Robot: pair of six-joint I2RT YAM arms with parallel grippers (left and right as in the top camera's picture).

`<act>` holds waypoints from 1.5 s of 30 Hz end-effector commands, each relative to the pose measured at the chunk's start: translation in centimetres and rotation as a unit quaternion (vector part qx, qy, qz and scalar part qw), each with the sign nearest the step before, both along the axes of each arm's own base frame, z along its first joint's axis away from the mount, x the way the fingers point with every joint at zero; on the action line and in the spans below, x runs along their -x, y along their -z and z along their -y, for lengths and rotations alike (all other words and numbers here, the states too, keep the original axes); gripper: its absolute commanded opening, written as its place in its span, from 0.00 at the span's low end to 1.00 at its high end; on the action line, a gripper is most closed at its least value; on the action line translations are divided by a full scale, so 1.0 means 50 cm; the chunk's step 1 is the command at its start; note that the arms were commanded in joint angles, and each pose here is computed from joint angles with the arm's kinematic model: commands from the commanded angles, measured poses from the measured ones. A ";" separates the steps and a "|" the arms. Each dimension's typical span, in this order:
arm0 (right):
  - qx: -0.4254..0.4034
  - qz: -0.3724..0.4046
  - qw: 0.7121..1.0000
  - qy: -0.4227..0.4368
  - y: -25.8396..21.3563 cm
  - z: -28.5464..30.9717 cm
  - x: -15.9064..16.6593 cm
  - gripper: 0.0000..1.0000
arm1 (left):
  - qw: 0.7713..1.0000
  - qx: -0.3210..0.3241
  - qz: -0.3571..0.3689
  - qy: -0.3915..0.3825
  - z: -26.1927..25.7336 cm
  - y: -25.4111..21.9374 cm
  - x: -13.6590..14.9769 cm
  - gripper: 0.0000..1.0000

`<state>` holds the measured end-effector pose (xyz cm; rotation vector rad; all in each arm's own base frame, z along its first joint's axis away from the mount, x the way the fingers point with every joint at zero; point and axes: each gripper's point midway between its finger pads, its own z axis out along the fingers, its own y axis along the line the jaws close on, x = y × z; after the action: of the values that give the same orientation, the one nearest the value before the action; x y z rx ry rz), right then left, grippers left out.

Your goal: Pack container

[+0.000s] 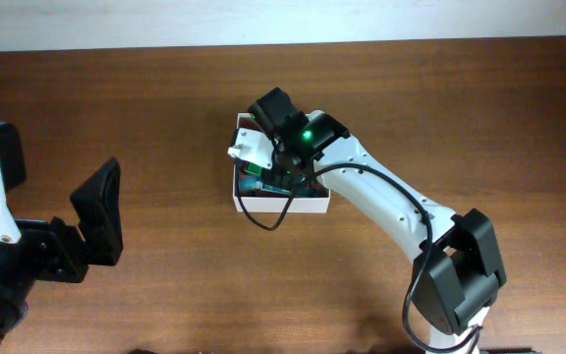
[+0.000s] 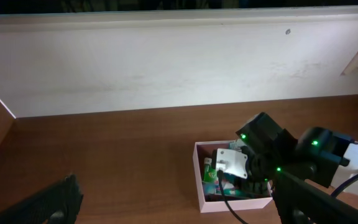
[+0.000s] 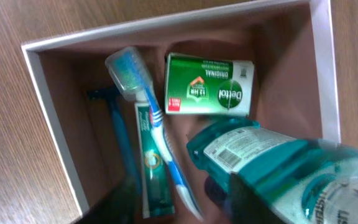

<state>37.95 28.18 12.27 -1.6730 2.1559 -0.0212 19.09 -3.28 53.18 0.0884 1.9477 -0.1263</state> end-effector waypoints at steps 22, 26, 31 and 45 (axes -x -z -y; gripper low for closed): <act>-0.242 0.091 0.898 0.357 -0.492 0.243 0.145 0.99 | 1.000 -0.009 0.003 -0.004 -0.005 -0.002 -0.001 0.99; -0.291 0.137 0.850 0.417 -0.568 0.364 0.167 0.99 | 1.000 -0.009 0.003 -0.004 -0.005 -0.002 -0.001 0.99; -0.304 0.202 0.799 0.477 -0.621 0.501 0.227 0.99 | 1.000 -0.009 0.003 -0.004 -0.005 -0.002 -0.001 1.00; -0.357 0.261 0.753 0.488 -0.354 0.556 0.367 0.99 | 1.000 -0.009 0.003 -0.004 -0.005 -0.002 -0.001 0.99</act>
<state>20.56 -0.36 34.86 0.0227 1.9331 -0.0187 19.09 -3.27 53.19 0.0881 1.9473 -0.1260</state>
